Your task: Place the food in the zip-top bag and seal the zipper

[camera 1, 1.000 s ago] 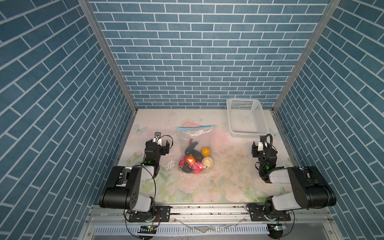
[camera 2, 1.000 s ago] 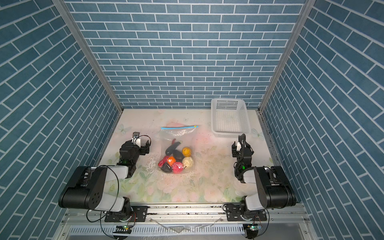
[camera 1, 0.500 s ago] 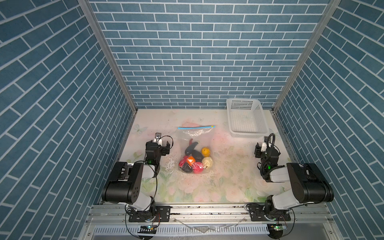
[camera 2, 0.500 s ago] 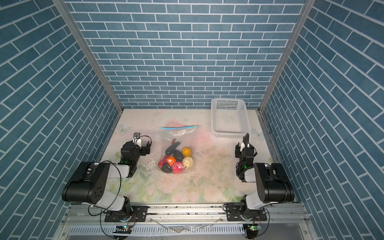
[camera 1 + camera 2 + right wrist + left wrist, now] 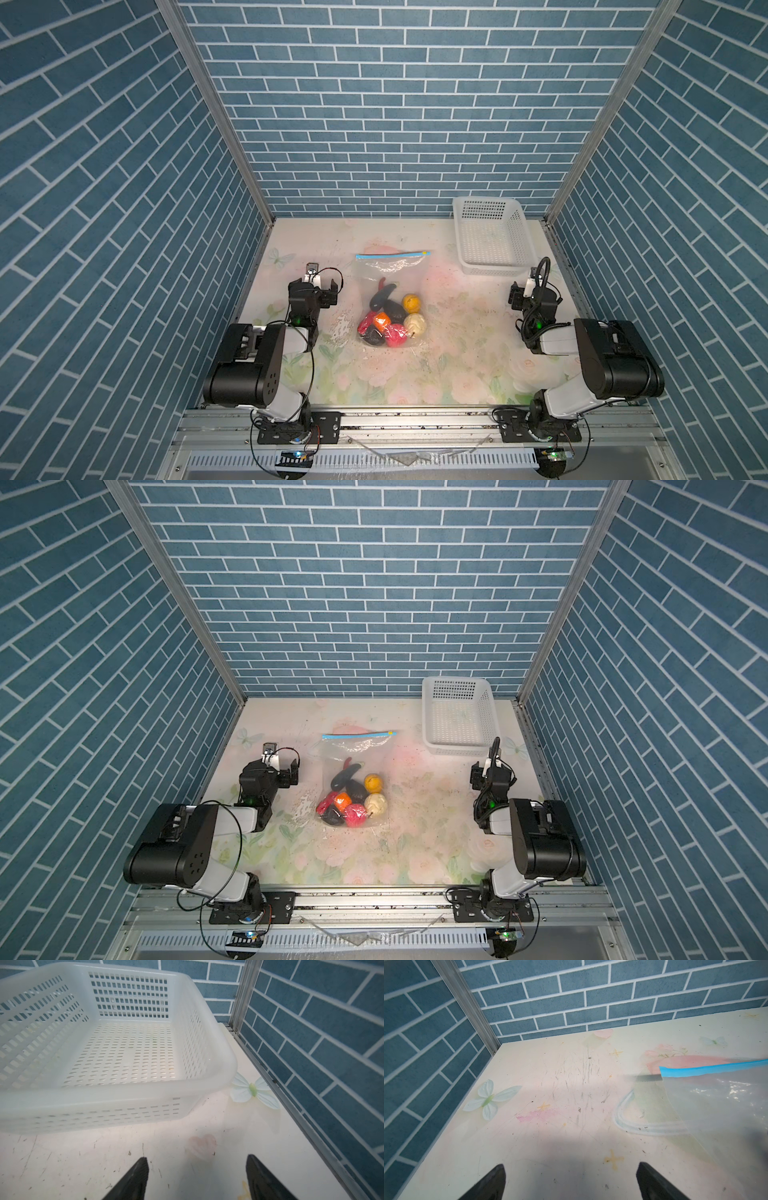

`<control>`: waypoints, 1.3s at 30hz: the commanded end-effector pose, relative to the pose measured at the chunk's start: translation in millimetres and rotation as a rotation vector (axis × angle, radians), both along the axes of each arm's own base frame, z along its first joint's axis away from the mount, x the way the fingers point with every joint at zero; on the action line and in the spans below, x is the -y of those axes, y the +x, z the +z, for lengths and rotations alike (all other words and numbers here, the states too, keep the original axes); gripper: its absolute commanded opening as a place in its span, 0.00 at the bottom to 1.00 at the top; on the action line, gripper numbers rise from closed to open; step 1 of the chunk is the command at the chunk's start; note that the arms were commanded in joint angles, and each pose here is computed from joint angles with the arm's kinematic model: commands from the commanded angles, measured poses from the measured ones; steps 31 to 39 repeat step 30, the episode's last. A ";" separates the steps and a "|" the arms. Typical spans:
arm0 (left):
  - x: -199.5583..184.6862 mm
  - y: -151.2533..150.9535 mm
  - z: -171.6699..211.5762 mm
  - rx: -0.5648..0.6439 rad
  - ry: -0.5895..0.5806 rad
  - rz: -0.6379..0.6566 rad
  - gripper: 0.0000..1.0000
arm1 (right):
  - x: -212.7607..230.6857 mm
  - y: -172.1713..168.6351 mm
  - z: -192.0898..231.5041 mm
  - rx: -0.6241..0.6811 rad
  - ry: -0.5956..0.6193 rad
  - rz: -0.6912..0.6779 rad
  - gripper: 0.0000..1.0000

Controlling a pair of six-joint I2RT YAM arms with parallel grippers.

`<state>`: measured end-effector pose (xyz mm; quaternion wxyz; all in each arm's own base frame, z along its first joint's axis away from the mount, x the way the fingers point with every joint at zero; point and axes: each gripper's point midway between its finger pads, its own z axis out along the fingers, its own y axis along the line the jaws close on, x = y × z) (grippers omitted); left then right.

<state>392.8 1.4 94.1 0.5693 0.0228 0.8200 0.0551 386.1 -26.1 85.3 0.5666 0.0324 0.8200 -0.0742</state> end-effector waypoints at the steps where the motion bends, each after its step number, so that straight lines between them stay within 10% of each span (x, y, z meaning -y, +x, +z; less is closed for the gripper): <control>1: -1.3 3.3 -2.0 -0.014 -0.015 -0.002 0.99 | -3.7 8.4 2.2 -0.014 0.051 0.035 0.82; 5: -1.7 3.4 -1.7 -0.013 -0.018 -0.001 0.99 | -3.3 8.5 2.7 -0.012 0.053 0.037 0.99; 39: -1.3 2.8 -1.3 -0.009 -0.016 -0.002 0.99 | -11.5 10.3 2.3 -0.022 0.099 0.122 0.99</control>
